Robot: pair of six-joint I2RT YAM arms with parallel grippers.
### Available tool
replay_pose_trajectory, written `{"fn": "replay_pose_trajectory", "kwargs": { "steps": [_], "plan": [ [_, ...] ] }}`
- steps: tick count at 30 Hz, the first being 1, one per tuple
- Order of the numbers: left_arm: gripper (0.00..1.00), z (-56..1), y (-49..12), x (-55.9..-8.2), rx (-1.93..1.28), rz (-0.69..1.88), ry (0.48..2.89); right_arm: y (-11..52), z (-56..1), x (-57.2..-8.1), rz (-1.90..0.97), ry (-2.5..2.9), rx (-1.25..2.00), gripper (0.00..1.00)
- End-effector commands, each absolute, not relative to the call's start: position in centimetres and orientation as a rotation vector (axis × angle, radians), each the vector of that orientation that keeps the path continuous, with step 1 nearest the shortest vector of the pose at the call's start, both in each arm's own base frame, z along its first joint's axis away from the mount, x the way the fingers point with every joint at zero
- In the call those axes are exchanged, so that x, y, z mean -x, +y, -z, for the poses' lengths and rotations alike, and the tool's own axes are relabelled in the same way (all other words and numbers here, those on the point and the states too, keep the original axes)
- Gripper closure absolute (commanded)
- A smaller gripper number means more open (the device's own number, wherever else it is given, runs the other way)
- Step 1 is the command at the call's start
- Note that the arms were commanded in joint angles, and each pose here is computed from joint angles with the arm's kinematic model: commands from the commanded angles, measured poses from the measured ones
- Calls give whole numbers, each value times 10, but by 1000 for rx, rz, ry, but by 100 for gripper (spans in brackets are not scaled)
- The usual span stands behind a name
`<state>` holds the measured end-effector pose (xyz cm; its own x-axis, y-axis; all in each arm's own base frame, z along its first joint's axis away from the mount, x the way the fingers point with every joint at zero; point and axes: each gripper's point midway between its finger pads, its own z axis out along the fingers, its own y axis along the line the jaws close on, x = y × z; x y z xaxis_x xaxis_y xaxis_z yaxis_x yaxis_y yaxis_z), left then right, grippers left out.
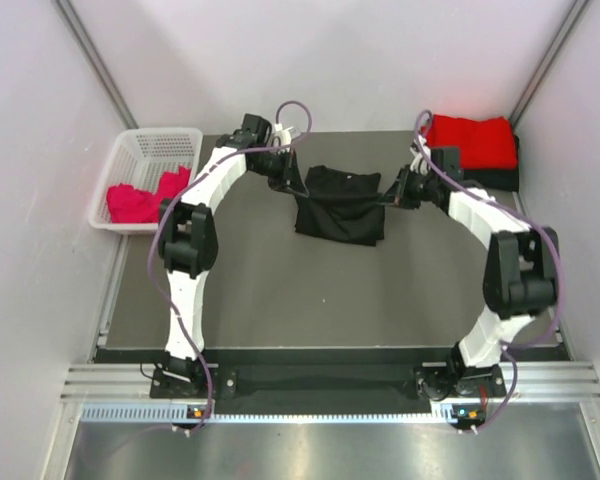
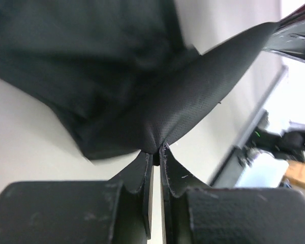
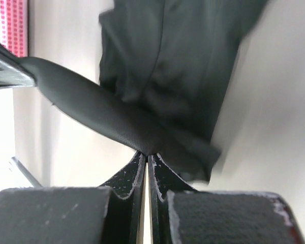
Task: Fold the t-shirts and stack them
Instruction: Fold the tshirt
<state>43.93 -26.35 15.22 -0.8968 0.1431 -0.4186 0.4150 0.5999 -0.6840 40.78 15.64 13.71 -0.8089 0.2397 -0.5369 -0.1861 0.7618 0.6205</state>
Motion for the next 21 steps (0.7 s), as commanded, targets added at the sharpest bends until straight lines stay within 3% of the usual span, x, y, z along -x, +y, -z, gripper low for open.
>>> {"fn": "replay_pose_trajectory", "kwargs": {
  "steps": [1,12,13,16,17,18,20,21],
  "plan": [
    [100,-155,-258,-484,-468,1115,2402,161,-177,-468,-913,2163,32,100],
    [100,-134,-255,-588,-411,987,2186,168,-145,-555,-879,2147,30,100],
    [98,-137,-256,-599,-416,972,2134,168,-148,-562,-874,2129,33,100],
    [77,-133,-258,-622,-399,939,2056,167,-133,-577,-846,2128,7,97],
    [66,-138,-260,-635,-394,926,1988,169,-125,-582,-843,2122,12,83],
    [46,-140,-257,-645,-372,885,1965,170,-124,-585,-841,2113,22,66],
    [41,-148,-256,-656,-387,813,1919,168,-129,-593,-807,2089,33,41],
    [39,-151,-251,-660,-371,764,1917,166,-135,-594,-792,2077,44,39]
  ]
}}
